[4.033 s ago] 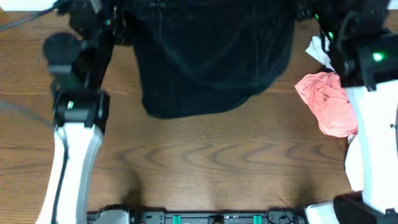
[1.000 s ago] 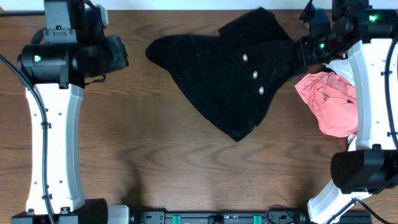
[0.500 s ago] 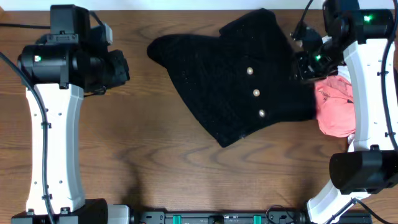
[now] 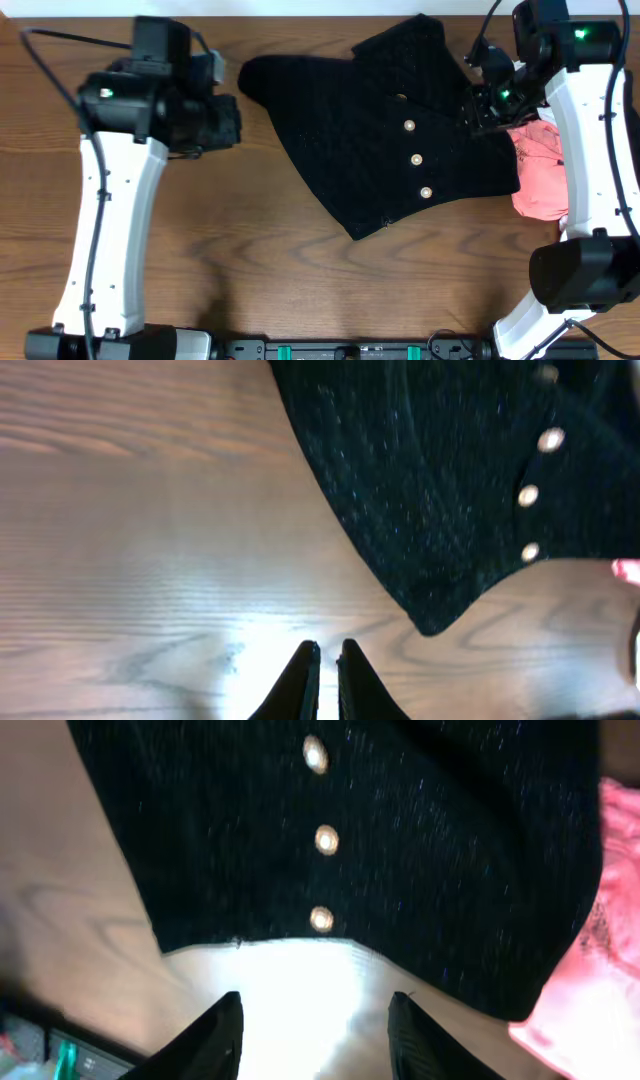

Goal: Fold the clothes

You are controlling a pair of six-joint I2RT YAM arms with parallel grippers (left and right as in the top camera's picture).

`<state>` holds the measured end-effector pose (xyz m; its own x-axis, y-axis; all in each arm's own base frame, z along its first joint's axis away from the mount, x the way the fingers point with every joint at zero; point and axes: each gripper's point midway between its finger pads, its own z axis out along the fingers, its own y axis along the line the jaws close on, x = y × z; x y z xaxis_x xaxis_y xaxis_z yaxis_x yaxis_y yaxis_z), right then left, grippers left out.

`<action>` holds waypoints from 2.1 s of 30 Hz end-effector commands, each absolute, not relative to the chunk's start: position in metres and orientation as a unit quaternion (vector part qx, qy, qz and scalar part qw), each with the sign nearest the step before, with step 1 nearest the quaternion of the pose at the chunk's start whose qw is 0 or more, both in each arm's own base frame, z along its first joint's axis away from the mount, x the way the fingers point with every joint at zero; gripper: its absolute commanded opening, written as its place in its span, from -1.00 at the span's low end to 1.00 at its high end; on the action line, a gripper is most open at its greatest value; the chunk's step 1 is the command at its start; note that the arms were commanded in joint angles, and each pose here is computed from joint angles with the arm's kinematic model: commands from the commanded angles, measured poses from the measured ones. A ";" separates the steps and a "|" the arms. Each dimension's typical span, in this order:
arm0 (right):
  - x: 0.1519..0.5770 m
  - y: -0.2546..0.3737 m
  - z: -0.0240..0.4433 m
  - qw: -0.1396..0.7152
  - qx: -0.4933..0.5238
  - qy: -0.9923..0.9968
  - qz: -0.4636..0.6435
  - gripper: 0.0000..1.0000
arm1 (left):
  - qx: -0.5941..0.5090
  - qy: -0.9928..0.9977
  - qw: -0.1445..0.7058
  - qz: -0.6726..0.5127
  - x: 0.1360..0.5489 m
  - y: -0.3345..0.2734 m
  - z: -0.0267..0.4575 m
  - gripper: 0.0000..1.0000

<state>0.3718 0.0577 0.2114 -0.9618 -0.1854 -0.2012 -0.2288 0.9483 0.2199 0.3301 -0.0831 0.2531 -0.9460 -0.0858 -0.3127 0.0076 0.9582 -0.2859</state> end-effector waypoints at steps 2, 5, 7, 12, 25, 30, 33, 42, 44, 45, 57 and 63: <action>0.371 0.064 0.210 0.099 -0.109 0.981 0.124 -0.09 | -0.004 0.982 0.127 -0.142 0.322 -0.095 0.221 -0.81; 0.373 0.067 0.201 0.099 -0.112 0.981 0.124 -0.09 | 0.007 0.982 0.107 -0.157 0.317 -0.107 0.199 -0.81; 0.374 0.069 0.194 0.097 -0.114 0.981 0.125 -0.09 | 0.016 0.982 0.098 -0.161 0.314 -0.113 0.187 -0.81; 0.371 0.080 0.172 0.083 -0.123 0.981 0.127 -0.10 | 0.056 0.982 0.085 -0.161 0.304 -0.132 0.164 -0.81; 0.402 0.088 0.154 0.133 -0.032 0.984 0.114 -0.10 | 0.125 0.965 0.124 -0.193 0.301 -0.208 0.125 -0.88; 0.410 0.088 0.156 0.149 -0.032 0.982 0.112 -0.03 | 0.157 0.957 0.133 -0.203 0.297 -0.233 0.094 -0.88; 0.413 0.089 0.157 0.155 -0.032 0.981 0.113 -0.03 | 0.182 0.952 0.136 -0.206 0.295 -0.246 0.080 -0.88; 0.420 0.083 0.159 0.169 -0.027 0.979 0.111 -0.03 | 0.275 0.939 0.099 -0.183 0.280 -0.264 0.030 -0.88; 0.422 0.079 0.160 0.173 -0.022 0.978 0.111 -0.03 | 0.277 0.940 0.090 -0.179 0.279 -0.264 0.019 -0.88; 0.423 0.076 0.160 0.173 -0.019 0.979 0.110 -0.01 | 0.277 0.940 0.086 -0.178 0.279 -0.264 0.015 -0.88; 0.429 0.037 0.162 0.180 0.029 0.977 0.114 0.13 | 0.239 0.955 0.038 -0.169 0.265 -0.265 -0.011 -0.88; 0.429 0.035 0.162 0.179 0.032 0.977 0.115 0.20 | 0.190 0.958 -0.005 -0.216 0.239 -0.291 -0.005 -0.88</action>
<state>0.4308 0.0327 0.1514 -0.9407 0.0973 -0.3251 0.0248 0.9752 0.2200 0.2648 -0.2763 0.0021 -0.8958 0.4082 -0.1761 0.4444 0.8297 -0.3378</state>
